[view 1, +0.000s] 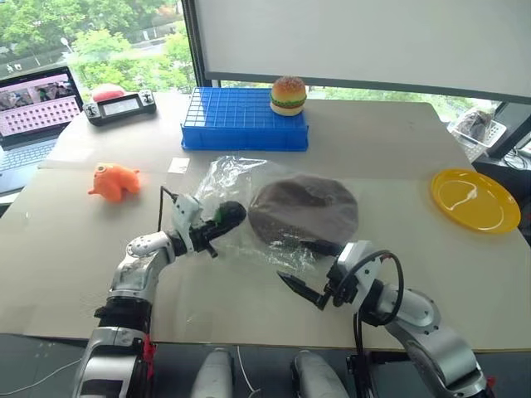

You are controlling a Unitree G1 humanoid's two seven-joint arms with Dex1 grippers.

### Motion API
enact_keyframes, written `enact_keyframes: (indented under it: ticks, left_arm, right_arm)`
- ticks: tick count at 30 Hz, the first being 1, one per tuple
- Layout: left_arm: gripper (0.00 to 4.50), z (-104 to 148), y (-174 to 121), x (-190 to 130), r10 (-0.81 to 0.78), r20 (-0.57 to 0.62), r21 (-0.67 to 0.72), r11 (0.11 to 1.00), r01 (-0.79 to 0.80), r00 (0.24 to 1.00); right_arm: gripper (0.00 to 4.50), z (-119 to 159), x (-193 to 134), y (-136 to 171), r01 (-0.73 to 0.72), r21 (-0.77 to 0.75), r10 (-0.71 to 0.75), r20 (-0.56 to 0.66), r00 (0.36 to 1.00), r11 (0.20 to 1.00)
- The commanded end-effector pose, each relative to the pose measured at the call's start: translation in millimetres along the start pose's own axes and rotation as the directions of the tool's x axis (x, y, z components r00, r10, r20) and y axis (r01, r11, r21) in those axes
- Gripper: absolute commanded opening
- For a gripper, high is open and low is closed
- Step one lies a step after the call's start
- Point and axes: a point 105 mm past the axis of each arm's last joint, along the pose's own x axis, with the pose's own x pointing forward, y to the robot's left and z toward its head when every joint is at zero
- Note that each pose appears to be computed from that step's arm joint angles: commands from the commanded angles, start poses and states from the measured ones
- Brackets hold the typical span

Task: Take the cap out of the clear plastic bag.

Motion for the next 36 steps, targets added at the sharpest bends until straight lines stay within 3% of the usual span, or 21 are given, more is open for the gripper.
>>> enact_keyframes:
  ticks: [1, 4, 7, 12, 16, 19, 25, 31, 36]
  left_arm:
    - [0.48, 36.4, 39.2, -10.2, 0.155, 0.120, -0.132, 0.981, -0.140, 0.981]
    - [0.48, 41.8, 54.6, -12.5, 0.199, 0.120, -0.185, 0.967, -0.175, 0.973]
    - [0.48, 62.4, 72.5, -11.7, 0.249, 0.153, -0.252, 0.946, -0.206, 0.956]
    - [0.48, 74.4, 84.3, -1.9, 0.291, 0.151, -0.253, 0.935, -0.248, 0.945]
    - [0.48, 62.4, 62.1, 16.2, 0.148, 0.104, -0.211, 0.970, -0.123, 0.983]
    - [0.48, 37.7, 29.0, 22.0, -0.059, 0.019, -0.192, 0.979, 0.062, 0.998]
    - [0.48, -6.6, -17.6, -5.8, -0.261, -0.112, -0.213, 0.949, 0.234, 0.959]
    - [0.48, 1.1, -28.8, -41.1, -0.200, -0.065, -0.234, 0.955, 0.180, 0.978]
    - [0.48, 12.2, -27.9, -48.0, -0.136, -0.010, -0.243, 0.961, 0.130, 0.991]
  right_arm:
    - [4.50, 6.9, 0.1, 6.0, -0.028, -0.014, 0.029, 0.040, 0.999, 0.999]
    - [4.50, 5.3, 0.3, 6.6, -0.029, -0.014, 0.030, 0.040, 0.999, 0.999]
    - [4.50, 1.2, -0.2, 6.6, -0.025, -0.013, 0.025, 0.030, 0.999, 1.000]
    - [4.50, -2.4, -2.8, 3.3, -0.006, -0.025, 0.006, 0.013, 1.000, 1.000]
    - [4.50, -3.3, -2.8, -1.9, 0.020, -0.044, -0.020, 0.003, 1.000, 0.999]
    - [4.50, -2.8, -3.3, -5.8, 0.037, -0.049, -0.037, 0.003, 0.999, 0.998]
    - [4.50, -3.0, -6.9, -9.7, 0.045, -0.053, -0.045, -0.003, 0.999, 0.998]
    - [4.50, -4.9, -16.3, -19.4, 0.058, -0.064, -0.060, -0.025, 0.998, 0.996]
    - [4.50, -4.6, -14.7, -23.0, 0.057, -0.064, -0.058, -0.021, 0.998, 0.996]
